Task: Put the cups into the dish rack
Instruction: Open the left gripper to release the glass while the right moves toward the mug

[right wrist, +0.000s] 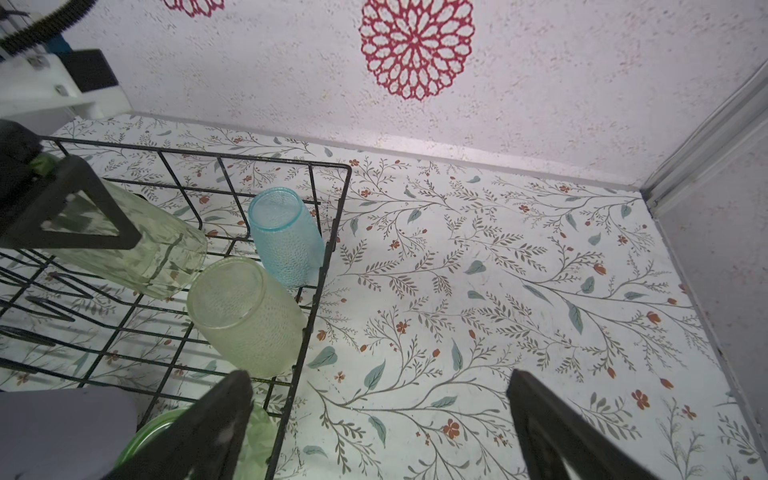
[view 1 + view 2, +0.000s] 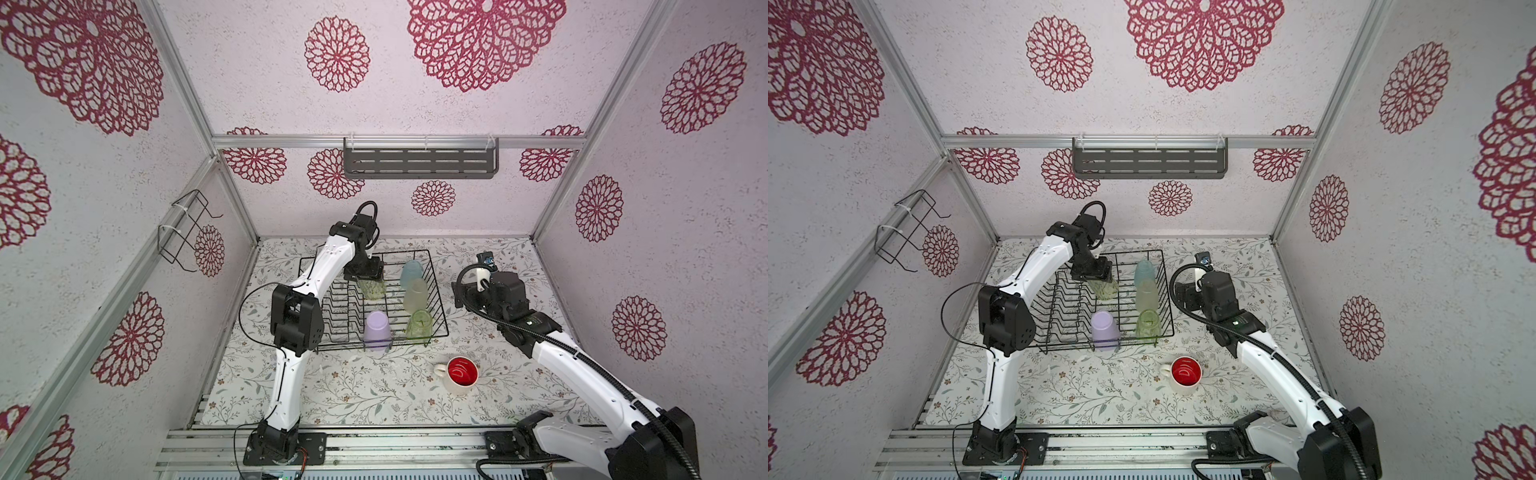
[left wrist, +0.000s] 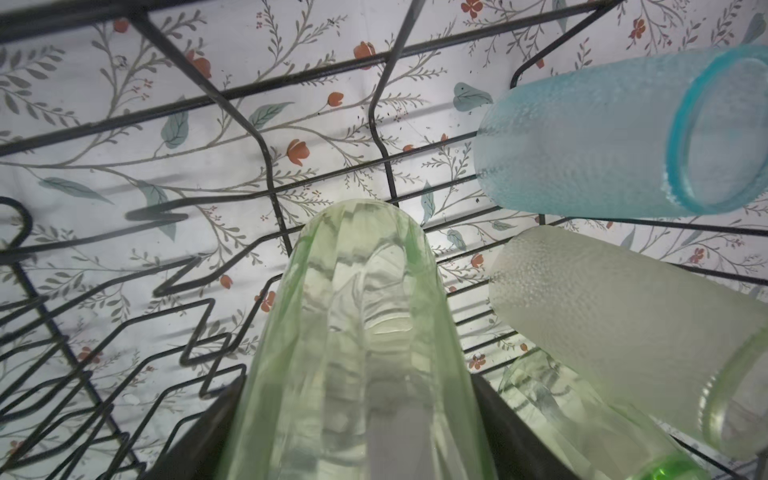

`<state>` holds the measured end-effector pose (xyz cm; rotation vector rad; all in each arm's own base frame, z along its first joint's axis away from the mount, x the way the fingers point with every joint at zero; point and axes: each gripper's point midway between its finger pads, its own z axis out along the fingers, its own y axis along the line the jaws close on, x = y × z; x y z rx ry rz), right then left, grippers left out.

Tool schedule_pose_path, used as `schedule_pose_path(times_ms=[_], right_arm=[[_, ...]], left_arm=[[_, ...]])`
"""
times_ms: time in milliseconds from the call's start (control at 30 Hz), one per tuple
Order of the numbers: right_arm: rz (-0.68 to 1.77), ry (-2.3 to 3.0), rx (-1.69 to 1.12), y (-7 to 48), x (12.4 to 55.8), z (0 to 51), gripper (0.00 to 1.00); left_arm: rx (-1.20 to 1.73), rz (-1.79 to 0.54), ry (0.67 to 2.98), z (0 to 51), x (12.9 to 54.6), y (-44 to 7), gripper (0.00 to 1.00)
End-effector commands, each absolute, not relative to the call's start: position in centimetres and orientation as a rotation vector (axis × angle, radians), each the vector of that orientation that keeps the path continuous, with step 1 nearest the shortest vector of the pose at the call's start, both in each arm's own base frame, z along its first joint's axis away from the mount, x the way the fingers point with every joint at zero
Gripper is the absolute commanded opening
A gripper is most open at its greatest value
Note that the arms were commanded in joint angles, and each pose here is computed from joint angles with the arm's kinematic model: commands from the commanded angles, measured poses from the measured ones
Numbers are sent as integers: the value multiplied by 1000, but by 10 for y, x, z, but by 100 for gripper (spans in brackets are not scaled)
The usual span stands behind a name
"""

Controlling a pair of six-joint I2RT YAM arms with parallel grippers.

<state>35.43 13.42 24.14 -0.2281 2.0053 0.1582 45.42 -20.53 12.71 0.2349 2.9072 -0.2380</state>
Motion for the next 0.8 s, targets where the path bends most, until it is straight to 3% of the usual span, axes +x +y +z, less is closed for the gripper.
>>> schedule_pose_path(times_ms=[0,500,533,567,767], right_arm=[[135,1936,-209,129,357,261,99],[290,1811,-91,126,344,291,99],[286,1819,-93,126,344,289,99],[282,1825,-91,125,345,288,99],[271,1829,-87,124,346,286,99]], left_arm=[[254,-194,2881,132,461,-204,47],[234,-238,2846,125,474,-212,73],[236,-250,2852,124,474,-214,90],[233,-255,2855,123,475,-214,93],[220,-277,2822,132,479,-216,95]])
